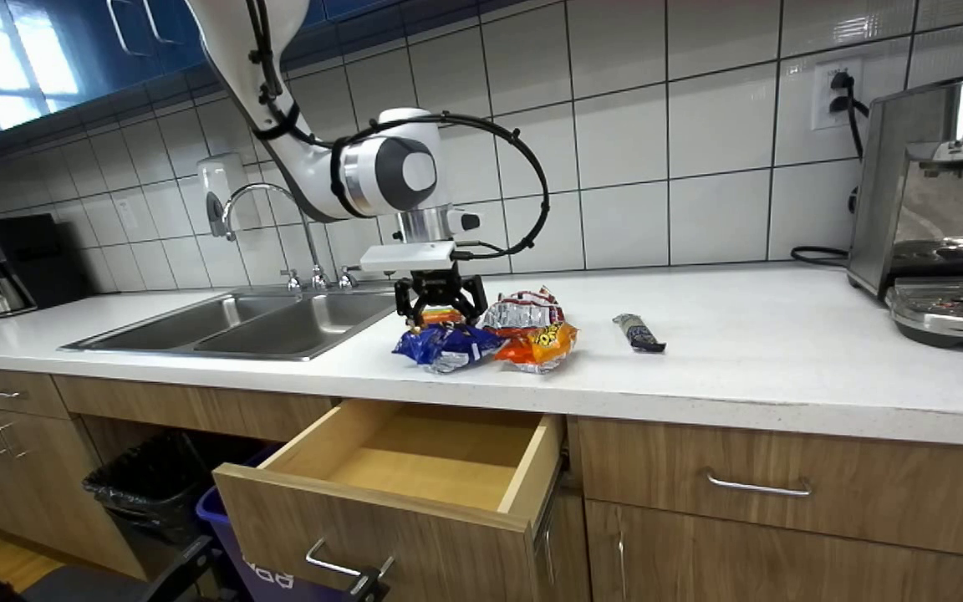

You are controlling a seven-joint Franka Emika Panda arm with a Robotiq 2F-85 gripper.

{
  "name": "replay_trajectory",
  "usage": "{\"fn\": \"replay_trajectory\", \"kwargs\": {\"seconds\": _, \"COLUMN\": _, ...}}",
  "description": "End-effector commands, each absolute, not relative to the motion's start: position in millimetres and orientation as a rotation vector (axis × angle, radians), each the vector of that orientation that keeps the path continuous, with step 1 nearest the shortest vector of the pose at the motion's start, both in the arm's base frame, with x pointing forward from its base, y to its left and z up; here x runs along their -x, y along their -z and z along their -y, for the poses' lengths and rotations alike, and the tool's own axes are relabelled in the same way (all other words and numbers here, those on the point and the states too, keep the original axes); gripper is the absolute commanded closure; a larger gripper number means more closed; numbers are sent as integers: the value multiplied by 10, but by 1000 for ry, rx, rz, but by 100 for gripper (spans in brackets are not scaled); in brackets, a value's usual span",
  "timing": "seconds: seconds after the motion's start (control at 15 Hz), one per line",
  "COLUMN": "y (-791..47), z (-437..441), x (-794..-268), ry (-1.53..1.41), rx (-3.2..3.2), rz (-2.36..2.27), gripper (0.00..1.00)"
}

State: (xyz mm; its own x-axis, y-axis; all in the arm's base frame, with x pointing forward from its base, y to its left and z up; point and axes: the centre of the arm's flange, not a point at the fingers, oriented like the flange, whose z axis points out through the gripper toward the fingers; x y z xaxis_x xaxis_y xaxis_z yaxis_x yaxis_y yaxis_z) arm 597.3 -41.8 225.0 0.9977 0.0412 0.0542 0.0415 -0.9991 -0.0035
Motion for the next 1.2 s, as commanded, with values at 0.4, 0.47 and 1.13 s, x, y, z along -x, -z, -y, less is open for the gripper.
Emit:
{"fn": "replay_trajectory", "kwargs": {"seconds": 0.4, "y": -2427, "z": 196, "x": -5467, "ry": 62, "rx": 3143, "rz": 105, "gripper": 0}}
{"fn": "replay_trajectory", "kwargs": {"seconds": 0.47, "y": -2436, "z": 183, "x": -5423, "ry": 55, "rx": 3144, "rz": 110, "gripper": 0}}
{"fn": "replay_trajectory", "kwargs": {"seconds": 1.13, "y": -2583, "z": 175, "x": -4957, "ry": 17, "rx": 3155, "rz": 152, "gripper": 0}}
